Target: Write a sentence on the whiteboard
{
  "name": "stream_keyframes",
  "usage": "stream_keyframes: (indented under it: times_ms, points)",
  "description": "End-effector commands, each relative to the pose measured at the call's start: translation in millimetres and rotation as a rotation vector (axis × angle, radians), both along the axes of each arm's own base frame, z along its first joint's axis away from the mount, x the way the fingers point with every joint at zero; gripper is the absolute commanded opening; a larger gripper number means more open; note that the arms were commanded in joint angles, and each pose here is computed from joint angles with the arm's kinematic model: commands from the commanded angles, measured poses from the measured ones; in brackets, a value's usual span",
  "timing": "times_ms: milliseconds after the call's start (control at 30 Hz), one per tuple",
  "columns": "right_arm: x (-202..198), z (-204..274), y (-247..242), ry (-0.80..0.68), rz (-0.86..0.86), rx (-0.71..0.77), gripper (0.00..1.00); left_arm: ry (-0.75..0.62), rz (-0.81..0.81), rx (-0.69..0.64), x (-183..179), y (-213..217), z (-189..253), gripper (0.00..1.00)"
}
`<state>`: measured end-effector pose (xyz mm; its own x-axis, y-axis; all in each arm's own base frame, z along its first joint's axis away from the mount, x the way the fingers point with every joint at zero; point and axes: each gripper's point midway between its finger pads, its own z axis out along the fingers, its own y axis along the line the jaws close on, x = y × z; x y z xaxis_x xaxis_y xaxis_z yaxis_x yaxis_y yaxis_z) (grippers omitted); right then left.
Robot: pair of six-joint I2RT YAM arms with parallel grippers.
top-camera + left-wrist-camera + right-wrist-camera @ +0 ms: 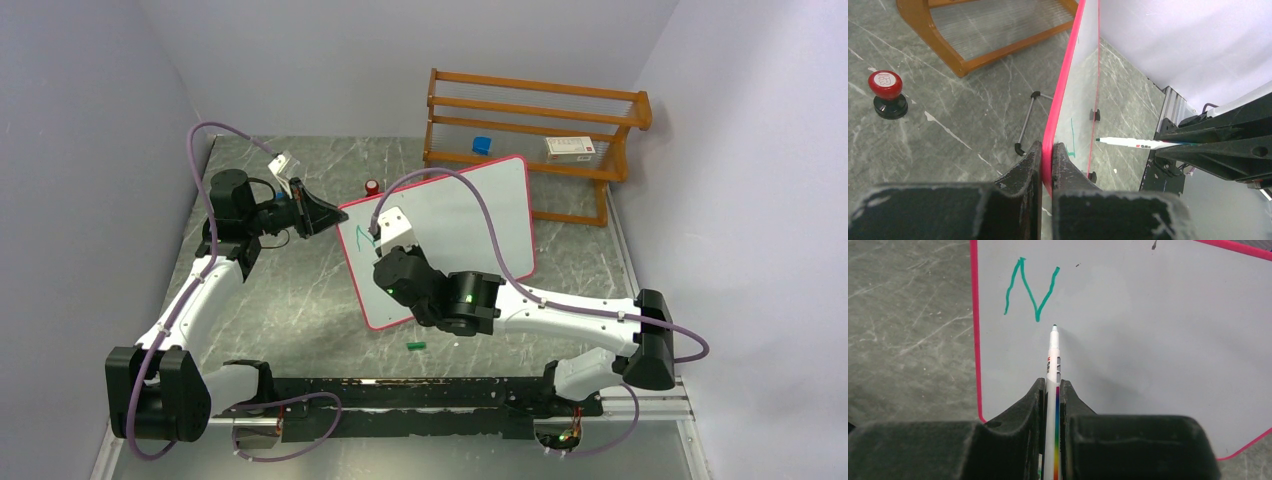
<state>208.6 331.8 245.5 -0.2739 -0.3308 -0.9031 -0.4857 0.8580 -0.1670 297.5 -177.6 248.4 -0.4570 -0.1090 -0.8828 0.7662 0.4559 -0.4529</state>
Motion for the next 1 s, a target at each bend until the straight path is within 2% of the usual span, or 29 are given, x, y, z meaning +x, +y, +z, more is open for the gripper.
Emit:
stream_keyframes:
  times_ms: [0, 967]
  points:
    - [-0.3, 14.0, 2.2, -0.026, -0.03, 0.077, 0.0, 0.008, -0.003, 0.038, -2.7, -0.8, -14.1, 0.05]
    - [13.5, 12.8, 16.0, -0.067, -0.079, 0.036, 0.0, 0.007, -0.009, 0.031, -4.4, -1.5, -13.3, 0.05]
